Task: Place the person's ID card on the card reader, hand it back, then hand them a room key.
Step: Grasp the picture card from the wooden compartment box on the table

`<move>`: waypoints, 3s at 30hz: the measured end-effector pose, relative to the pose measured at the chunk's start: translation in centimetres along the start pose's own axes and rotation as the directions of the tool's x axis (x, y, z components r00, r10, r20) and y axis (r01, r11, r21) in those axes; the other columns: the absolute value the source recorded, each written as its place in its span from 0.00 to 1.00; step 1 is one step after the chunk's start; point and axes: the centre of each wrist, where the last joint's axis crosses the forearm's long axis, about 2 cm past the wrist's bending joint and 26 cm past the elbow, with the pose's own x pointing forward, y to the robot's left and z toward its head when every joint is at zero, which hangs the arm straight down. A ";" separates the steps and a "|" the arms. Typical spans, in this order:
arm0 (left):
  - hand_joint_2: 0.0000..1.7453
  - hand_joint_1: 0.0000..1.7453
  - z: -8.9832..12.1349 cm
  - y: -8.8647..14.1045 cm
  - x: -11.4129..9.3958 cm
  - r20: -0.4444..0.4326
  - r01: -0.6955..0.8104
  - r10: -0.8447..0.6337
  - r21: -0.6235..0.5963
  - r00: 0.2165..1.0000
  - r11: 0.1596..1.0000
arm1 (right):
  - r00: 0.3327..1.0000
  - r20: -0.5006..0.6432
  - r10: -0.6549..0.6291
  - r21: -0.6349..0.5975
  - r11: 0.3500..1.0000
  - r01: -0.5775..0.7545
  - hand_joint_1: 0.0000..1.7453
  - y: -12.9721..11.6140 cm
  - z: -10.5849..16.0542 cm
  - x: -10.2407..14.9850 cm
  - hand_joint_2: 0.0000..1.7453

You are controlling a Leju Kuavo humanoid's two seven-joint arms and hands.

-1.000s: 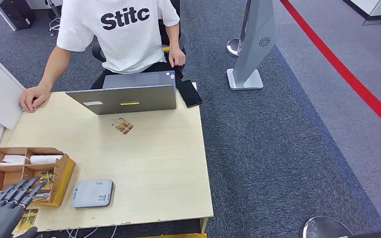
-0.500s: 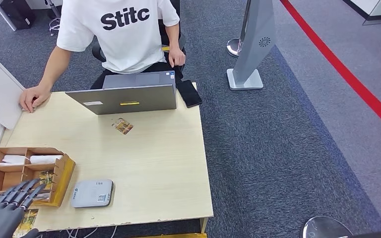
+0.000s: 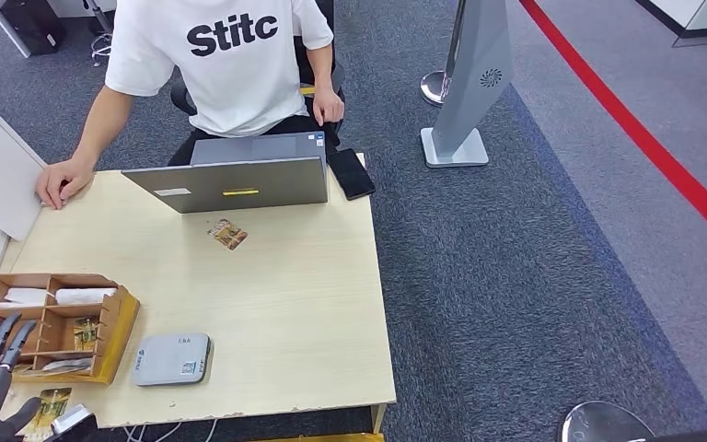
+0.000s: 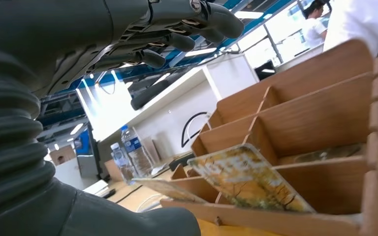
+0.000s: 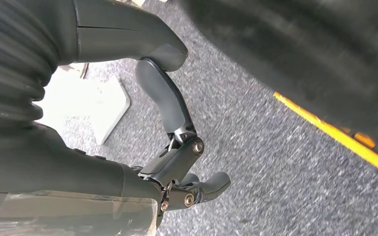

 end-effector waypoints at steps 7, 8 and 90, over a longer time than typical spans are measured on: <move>1.00 0.00 0.3 -1.2 -0.6 -0.059 -0.035 0.034 -0.020 0.998 0.999 | 1.000 -0.004 0.005 -0.005 1.000 -0.005 0.00 -0.3 0.0 -0.3 1.00; 1.00 0.00 0.3 -1.3 -0.6 -0.063 -0.039 0.038 -0.022 0.997 0.999 | 1.000 -0.004 0.005 -0.006 1.000 -0.005 0.00 -0.4 0.0 -0.4 1.00; 1.00 0.00 -1.8 -2.5 0.7 -0.098 -0.173 0.171 -0.012 0.980 0.985 | 1.000 -0.013 0.015 -0.033 0.999 -0.016 0.00 -0.5 0.0 -0.1 1.00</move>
